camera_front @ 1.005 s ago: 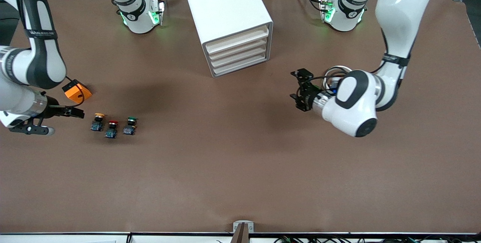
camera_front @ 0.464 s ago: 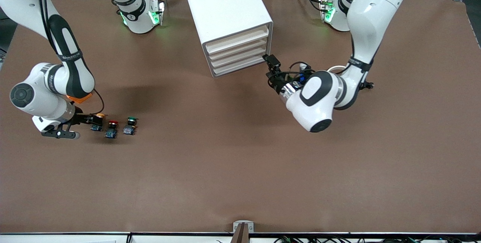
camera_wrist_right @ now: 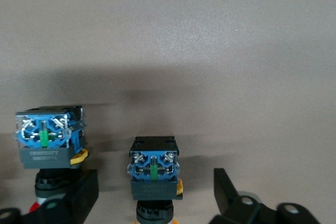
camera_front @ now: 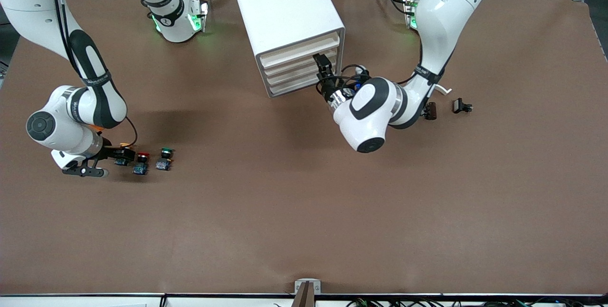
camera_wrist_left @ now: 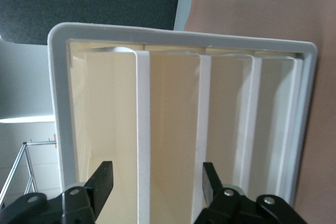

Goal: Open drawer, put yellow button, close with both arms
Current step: 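Pull the top drawer open with the left gripper while the right grasps yellow button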

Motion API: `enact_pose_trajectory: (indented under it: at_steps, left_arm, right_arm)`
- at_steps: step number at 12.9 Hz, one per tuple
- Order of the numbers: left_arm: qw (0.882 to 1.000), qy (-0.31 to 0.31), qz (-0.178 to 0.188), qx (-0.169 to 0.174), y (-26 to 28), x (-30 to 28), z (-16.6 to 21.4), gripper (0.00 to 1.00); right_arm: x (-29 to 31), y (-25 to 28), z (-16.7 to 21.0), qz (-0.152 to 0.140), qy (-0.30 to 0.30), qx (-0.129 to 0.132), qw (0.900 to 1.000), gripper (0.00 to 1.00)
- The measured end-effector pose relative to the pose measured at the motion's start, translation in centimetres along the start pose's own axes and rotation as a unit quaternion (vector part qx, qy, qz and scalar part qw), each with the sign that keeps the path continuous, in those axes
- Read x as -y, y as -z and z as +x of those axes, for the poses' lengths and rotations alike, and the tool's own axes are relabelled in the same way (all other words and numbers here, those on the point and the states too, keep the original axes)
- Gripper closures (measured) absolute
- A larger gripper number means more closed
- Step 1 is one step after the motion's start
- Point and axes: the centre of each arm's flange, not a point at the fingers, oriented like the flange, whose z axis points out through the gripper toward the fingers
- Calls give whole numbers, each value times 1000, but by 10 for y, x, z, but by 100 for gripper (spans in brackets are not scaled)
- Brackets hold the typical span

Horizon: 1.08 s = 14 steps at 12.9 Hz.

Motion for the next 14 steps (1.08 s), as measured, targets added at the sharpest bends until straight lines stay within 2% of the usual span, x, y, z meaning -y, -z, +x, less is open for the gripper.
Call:
enact_pose_trajectory:
  at_steps: [1, 2, 3, 5, 8, 9, 11, 14]
  left_arm:
    - [1000, 5, 1, -8, -10, 1, -4, 28]
    - [1000, 12, 3, -16, -19, 0, -8, 29]
    - [1000, 18, 6, -22, -27, -2, -10, 38]
    - [999, 25, 11, -31, -38, -9, -13, 43]
    - [999, 26, 24, -31, -37, -4, -14, 71]
    - [999, 33, 23, -31, -35, -4, -14, 71]
    - [998, 43, 29, -21, -28, -4, -13, 83]
    - [998, 49, 24, 11, 9, -15, 1, 85]
  right_arm:
    - [0, -2, 0, 0, 0, 2, 1000, 7]
    - [-1, -4, -1, 0, 0, 4, 1000, 14]
    - [-1, -6, -1, 0, -1, 5, 1000, 26]
    - [-1, -6, -1, 0, -1, 5, 1000, 52]
    - [-1, -5, -1, 0, -1, 4, 1000, 56]
    - [-1, -4, 0, 0, -1, 3, 1000, 59]
    - [-2, 1, 5, -1, -1, -4, 1000, 59]
    - [-2, 14, 12, 0, -1, 1, 1000, 59]
